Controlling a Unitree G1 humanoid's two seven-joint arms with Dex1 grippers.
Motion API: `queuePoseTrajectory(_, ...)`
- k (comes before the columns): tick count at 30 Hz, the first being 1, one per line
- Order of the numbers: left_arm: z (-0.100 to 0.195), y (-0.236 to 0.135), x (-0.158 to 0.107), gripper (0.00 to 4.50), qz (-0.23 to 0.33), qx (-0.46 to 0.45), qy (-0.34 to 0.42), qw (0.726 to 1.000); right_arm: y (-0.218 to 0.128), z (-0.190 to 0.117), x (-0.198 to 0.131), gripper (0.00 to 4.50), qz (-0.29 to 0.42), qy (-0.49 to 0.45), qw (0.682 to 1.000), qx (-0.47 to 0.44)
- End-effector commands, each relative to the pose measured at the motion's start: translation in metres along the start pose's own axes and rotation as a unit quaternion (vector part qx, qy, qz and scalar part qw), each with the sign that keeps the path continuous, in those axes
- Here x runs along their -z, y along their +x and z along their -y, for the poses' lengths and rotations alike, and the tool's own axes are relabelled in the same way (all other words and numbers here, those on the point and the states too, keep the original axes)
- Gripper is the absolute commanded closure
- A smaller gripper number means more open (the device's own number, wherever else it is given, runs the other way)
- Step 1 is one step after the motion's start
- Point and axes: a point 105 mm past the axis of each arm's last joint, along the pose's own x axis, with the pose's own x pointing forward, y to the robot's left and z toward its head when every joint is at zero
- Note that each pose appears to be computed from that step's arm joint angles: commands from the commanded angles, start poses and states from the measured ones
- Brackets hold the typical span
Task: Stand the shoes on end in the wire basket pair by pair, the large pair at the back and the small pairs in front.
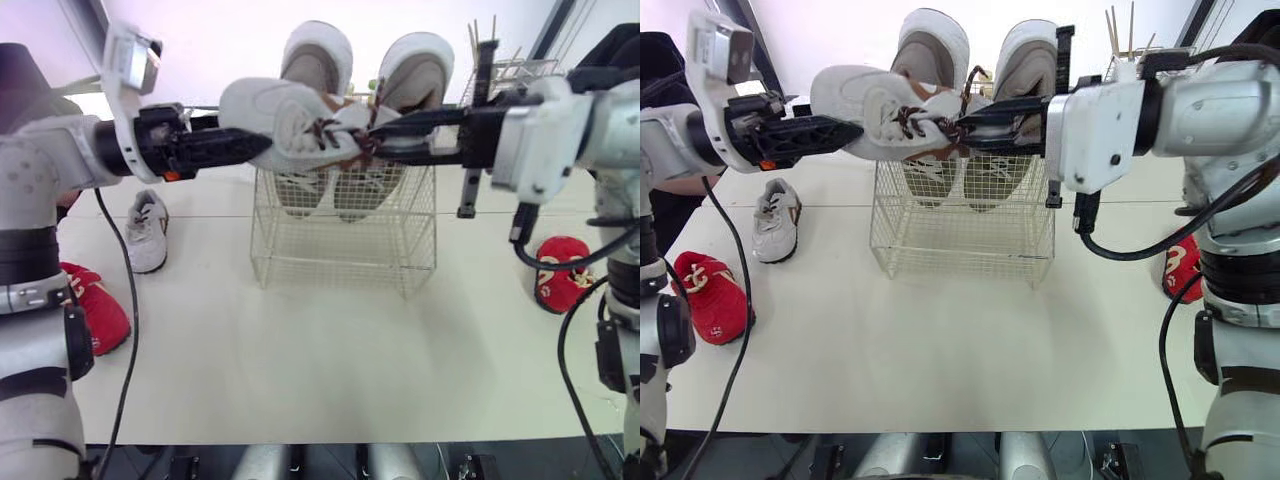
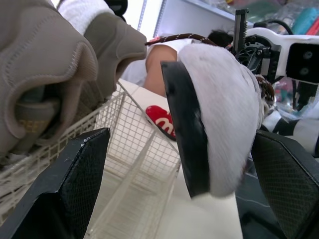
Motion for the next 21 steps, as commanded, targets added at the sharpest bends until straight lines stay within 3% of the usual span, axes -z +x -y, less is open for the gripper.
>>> queuePoseTrajectory(1,0.009,-0.002,-0.011,0.54,0.015,0.008,0.014,1.0,0.003,0.002,-0.01,4.5,0.019,-0.041,0.999,-0.007)
queuePoseTrajectory(9,0.015,-0.002,-0.008,4.17,0.034,0.018,-0.018,0.999,0.003,-0.003,-0.004,4.5,0.02,-0.032,0.999,-0.018)
queuePoseTrajectory(10,0.015,-0.002,-0.007,4.2,0.038,0.019,-0.025,0.999,0.002,-0.003,-0.003,4.5,0.023,-0.011,1.0,-0.013)
queuePoseTrajectory(13,0.017,-0.003,-0.001,4.2,0.061,0.021,-0.049,0.997,-0.005,0.002,-0.003,3.14,0.033,0.112,0.993,0.012)
queuePoseTrajectory(16,0.019,-0.003,0.004,4.2,0.097,0.017,-0.061,0.993,-0.021,0.007,-0.002,1.57,0.036,0.261,0.964,0.031)
queuePoseTrajectory(17,0.019,-0.004,0.005,4.2,0.113,0.013,-0.065,0.991,-0.028,0.006,-0.002,1.07,0.037,0.314,0.948,0.033)
queuePoseTrajectory(19,0.016,-0.005,0.011,4.2,0.15,-0.002,-0.073,0.986,-0.051,0.014,0.004,0.06,0.075,0.455,0.883,0.092)
queuePoseTrajectory(21,0.015,-0.004,0.014,4.2,0.175,-0.011,-0.081,0.981,-0.063,0.012,0.004,0.06,0.1,0.527,0.837,0.111)
